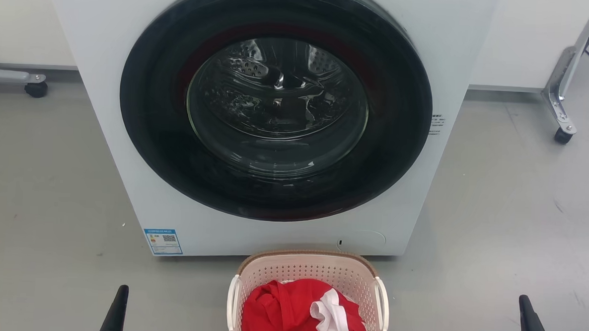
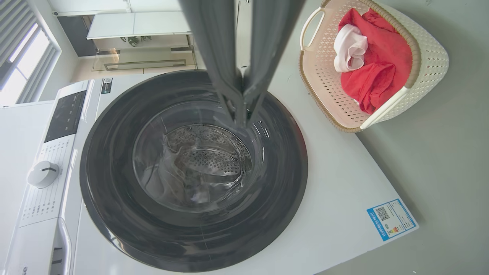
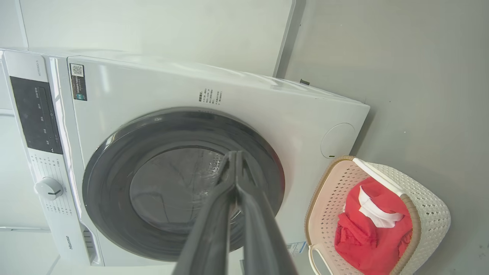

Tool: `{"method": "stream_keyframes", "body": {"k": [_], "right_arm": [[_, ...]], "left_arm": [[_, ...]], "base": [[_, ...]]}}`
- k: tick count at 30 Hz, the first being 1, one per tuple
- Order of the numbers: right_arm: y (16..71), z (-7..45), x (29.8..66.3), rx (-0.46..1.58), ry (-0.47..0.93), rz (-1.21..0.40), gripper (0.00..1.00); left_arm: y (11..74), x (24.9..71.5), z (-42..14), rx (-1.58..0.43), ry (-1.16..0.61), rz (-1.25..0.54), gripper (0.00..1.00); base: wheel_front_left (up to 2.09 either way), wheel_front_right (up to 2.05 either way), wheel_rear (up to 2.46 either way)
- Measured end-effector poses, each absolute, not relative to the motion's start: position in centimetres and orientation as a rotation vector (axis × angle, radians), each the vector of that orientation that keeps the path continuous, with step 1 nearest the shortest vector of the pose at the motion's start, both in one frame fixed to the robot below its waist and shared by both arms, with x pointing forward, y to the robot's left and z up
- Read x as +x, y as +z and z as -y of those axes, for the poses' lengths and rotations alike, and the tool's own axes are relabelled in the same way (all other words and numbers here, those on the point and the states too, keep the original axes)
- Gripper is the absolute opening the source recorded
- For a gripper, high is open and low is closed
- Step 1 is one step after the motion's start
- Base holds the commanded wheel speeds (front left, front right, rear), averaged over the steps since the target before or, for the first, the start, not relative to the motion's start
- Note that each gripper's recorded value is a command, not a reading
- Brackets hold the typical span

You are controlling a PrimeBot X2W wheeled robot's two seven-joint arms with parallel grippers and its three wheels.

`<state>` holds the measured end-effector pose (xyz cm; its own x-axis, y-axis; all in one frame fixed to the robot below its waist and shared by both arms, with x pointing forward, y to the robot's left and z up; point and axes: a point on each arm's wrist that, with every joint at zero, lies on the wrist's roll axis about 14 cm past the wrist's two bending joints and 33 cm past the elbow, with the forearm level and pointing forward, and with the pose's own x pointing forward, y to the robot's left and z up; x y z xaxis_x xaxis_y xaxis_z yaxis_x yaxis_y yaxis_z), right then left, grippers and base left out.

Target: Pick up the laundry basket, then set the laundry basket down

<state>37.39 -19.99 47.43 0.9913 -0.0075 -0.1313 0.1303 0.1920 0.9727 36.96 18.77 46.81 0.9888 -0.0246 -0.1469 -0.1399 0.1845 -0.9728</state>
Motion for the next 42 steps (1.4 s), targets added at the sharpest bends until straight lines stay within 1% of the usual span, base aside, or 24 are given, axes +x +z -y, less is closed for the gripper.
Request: {"method": "stream_keyframes", "body": {"k": [14,42], "right_arm": [[47.8,20.5,37.8,1.571,-0.091,-0.059,0.00],[48.2,20.5,38.1,1.573,-0.081,-0.050,0.00]], "left_arm": [[47.9,37.9,-19.1,-1.559,0.054,-0.089,0.00],[47.9,37.9,-19.1,-1.572,0.055,-0.087,0.00]], "base": [[0.00,0.00,0.00],[0.00,0.00,0.00]]}}
